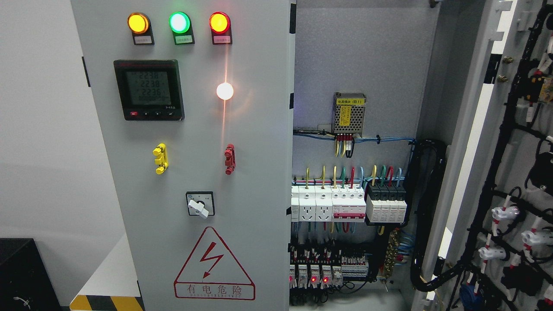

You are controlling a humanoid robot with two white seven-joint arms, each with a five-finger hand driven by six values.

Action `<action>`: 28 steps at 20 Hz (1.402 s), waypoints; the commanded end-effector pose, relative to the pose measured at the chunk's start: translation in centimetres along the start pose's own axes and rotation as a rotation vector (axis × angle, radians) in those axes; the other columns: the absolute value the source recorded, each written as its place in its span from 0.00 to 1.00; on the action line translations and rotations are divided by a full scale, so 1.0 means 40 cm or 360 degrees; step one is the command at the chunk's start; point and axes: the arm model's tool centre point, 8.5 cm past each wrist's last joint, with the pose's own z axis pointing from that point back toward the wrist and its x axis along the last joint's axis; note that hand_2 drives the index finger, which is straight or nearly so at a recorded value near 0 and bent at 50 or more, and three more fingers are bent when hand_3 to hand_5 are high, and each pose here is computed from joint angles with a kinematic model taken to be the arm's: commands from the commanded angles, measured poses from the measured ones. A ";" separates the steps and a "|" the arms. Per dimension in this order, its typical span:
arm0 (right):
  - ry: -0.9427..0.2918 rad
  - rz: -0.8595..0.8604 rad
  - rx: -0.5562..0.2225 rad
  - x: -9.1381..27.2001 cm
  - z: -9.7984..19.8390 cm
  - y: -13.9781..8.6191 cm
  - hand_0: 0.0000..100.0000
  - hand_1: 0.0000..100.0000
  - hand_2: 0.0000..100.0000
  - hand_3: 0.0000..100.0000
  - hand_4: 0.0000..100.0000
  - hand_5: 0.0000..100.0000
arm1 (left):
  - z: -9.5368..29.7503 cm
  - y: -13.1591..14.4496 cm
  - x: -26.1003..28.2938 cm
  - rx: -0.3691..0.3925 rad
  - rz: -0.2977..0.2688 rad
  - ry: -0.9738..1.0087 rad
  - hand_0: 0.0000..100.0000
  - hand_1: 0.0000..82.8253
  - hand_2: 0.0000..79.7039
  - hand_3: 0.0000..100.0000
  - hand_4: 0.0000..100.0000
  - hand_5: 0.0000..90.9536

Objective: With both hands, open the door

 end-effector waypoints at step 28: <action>-0.2275 0.0237 0.0391 0.582 0.734 0.045 0.00 0.00 0.00 0.00 0.00 0.00 | -0.011 -0.079 -0.059 -0.0068 -0.0071 0.0082 0.00 0.00 0.00 0.00 0.00 0.00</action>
